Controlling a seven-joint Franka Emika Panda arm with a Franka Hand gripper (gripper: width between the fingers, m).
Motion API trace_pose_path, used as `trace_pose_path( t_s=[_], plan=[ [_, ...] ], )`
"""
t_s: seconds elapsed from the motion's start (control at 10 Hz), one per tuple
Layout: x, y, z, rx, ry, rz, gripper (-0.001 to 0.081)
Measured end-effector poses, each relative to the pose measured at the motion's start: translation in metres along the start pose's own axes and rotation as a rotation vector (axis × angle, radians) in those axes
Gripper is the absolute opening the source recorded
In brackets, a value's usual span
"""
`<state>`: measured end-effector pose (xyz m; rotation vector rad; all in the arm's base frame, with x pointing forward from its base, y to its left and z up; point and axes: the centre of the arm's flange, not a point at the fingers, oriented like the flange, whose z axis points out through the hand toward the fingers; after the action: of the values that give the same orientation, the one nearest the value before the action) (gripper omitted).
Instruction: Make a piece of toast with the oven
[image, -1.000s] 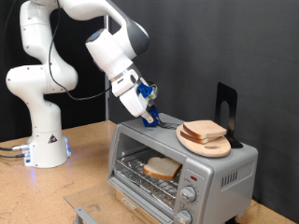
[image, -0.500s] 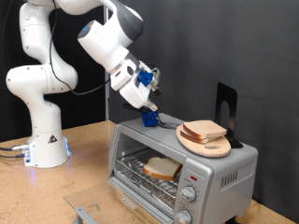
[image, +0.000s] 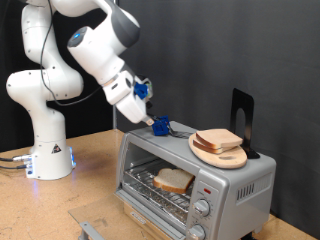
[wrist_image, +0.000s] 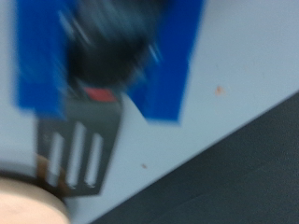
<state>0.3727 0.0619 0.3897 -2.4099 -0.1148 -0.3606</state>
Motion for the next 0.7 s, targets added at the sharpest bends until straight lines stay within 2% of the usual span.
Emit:
trace_pose_path(
  t_s=[0.2,0.4,0.5,0.6,0.7],
  plan=[
    [-0.004,0.03,-0.021,-0.003,0.036,0.042,0.08],
    [-0.008,0.061,-0.039,-0.05,0.047,0.084,0.08],
    [-0.009,0.07,-0.04,-0.059,0.045,0.103,0.08],
    [-0.009,0.069,-0.039,-0.058,0.044,0.1,0.08],
    [-0.011,0.067,-0.04,-0.024,0.028,0.121,0.08]
  ],
)
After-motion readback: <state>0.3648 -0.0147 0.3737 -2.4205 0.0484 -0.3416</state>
